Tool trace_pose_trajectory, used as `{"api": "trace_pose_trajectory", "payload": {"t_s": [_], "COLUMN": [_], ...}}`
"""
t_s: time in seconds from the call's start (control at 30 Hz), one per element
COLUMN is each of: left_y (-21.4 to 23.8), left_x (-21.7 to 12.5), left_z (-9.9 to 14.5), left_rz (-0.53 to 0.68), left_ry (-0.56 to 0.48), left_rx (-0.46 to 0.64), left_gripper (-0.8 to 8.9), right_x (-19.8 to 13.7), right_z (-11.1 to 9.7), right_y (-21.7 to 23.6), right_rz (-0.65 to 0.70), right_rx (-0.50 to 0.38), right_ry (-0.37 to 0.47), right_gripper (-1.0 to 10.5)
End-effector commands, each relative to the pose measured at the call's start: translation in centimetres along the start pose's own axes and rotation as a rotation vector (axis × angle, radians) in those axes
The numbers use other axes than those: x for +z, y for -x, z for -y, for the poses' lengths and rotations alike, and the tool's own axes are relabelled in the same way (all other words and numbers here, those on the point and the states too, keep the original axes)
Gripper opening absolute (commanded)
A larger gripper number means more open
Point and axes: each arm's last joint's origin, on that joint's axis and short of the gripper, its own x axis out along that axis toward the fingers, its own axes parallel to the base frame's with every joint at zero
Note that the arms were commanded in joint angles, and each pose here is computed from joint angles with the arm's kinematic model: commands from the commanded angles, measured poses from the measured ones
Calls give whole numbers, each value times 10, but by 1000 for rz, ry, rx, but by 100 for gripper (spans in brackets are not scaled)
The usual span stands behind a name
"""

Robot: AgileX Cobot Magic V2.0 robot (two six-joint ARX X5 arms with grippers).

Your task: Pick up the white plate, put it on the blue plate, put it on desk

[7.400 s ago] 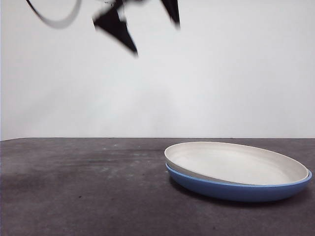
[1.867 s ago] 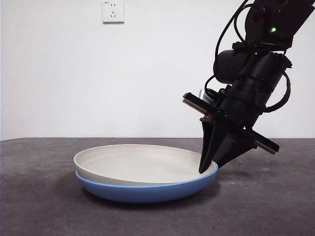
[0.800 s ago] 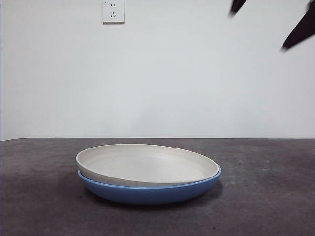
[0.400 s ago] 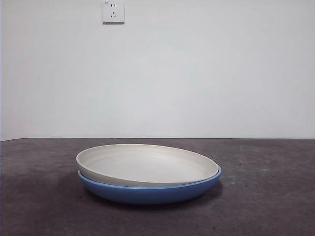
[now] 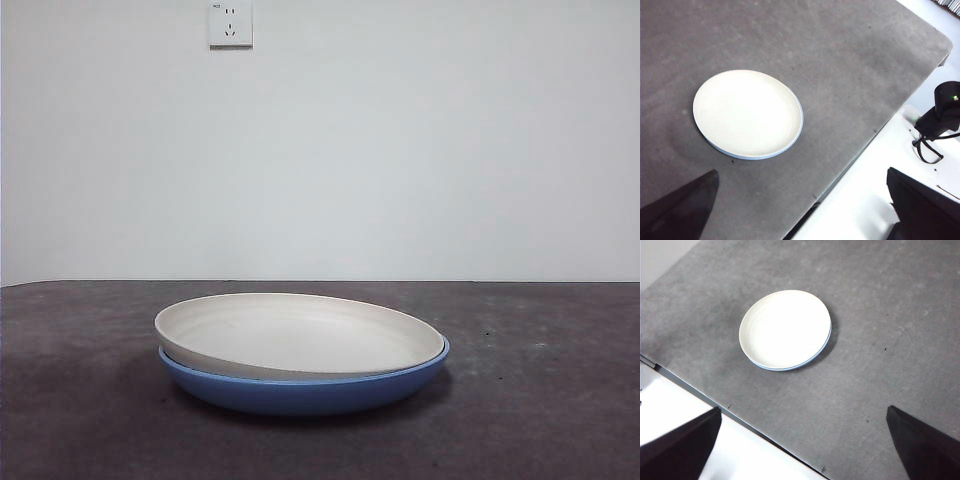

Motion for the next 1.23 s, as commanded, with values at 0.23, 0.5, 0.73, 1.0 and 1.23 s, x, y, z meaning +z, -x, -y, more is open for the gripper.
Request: {"api": "trace_pose_trajectory", "payload": {"t_s": [0.23,0.5,0.73,1.0,1.23], "left_y": [2,3,3,3,0], "left_x": [-3,-7,-7,-7,-10], "left_z": [1,1,1,1,-7], "left_rz": [-42,-82,-82,-81,-68], "left_ry": [4,-7,-2,-2,66], "left_rx": [-6,-6,-6,-6,61], "left_gripper": [561,16,19,19,19], "right_x": [-2,-2,-2,-2,-2], "right_z": [-1,-1,-1,-1,-1], "right_y": [5,5,5,5,5], "right_rz": [-6,-7,-8,-8,-8], "right_rx": [8,4,4,4,4], "right_ry": [-20,-21,-17,-17,-17], "right_gripper": [552,23,23,23,23]}}
